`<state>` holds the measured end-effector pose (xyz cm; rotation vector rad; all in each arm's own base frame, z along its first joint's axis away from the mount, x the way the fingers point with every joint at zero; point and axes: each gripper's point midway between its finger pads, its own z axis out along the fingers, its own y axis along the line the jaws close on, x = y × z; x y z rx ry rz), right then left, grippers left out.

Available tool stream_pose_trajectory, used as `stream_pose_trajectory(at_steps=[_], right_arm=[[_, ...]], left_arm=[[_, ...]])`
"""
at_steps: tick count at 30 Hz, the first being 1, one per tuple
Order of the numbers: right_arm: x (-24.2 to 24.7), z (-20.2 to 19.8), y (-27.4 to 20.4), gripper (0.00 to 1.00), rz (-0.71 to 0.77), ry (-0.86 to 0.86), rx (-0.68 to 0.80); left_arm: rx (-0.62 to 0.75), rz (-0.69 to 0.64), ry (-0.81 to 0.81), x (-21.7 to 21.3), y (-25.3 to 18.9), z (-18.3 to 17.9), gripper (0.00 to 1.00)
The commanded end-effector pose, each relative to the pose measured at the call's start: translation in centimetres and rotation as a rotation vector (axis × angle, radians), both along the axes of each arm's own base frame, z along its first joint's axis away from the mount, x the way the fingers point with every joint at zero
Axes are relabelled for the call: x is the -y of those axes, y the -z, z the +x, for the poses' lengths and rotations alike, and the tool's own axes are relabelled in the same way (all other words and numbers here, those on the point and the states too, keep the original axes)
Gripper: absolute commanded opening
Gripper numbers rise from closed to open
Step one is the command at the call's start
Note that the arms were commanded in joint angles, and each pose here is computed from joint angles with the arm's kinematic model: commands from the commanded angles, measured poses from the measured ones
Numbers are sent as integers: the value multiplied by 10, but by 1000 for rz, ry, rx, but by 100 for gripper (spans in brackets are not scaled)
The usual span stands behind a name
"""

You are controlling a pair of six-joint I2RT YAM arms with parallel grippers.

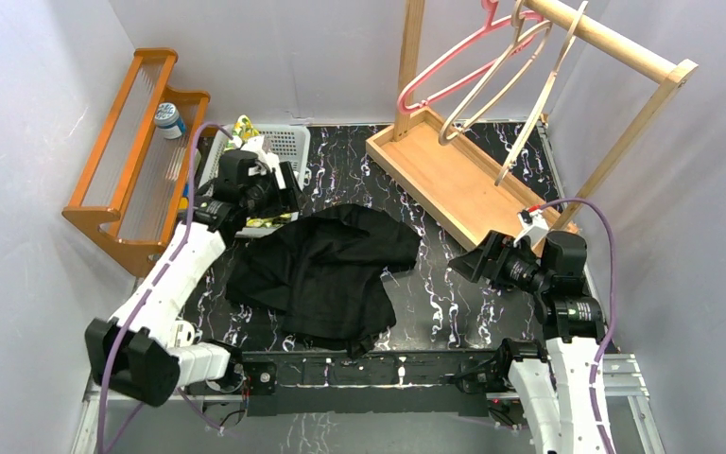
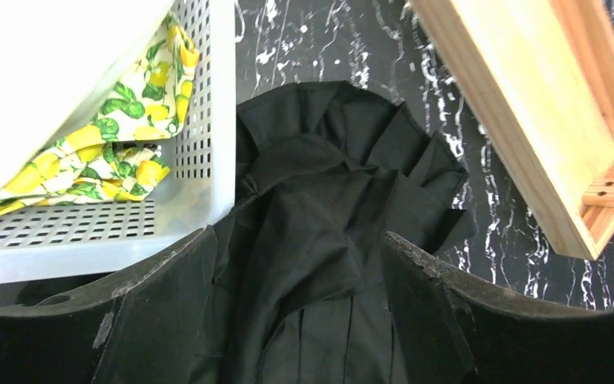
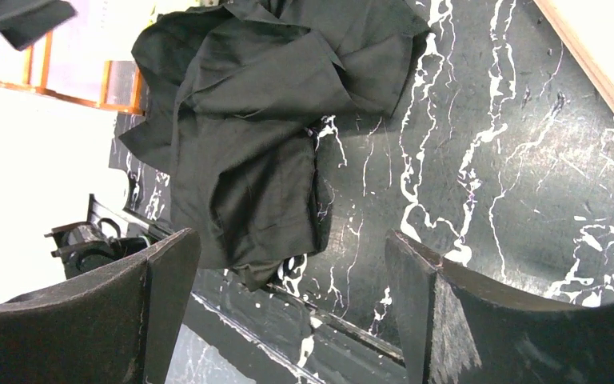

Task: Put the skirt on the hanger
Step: Place the skirt at the center of the board.

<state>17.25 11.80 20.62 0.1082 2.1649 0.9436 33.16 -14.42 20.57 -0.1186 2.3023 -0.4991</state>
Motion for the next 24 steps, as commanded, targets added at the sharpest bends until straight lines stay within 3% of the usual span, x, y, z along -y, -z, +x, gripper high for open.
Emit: stream_pose_trajectory(at_steps=[1,4,7,13,19,24], right_arm=[[-10,5,-3,92,-4,-81,97],[-13,6,1,91,1,-108,96],[-17,6,2,91,-4,-128,97],[-31,11,23,91,-28,-128,39],[-81,15,51,90,-150,-132,10],[-129,-1,62,92,-195,-147,89]], left_arm=[[198,-11,84,-3,-64,-20,74],[185,-38,128,1,-60,-37,71],[89,-49,116,-2,-38,-60,71],[-106,-42,82,-16,20,-109,84],[-249,-66,56,-15,56,-128,88],[-373,-75,-24,-19,81,-144,85]])
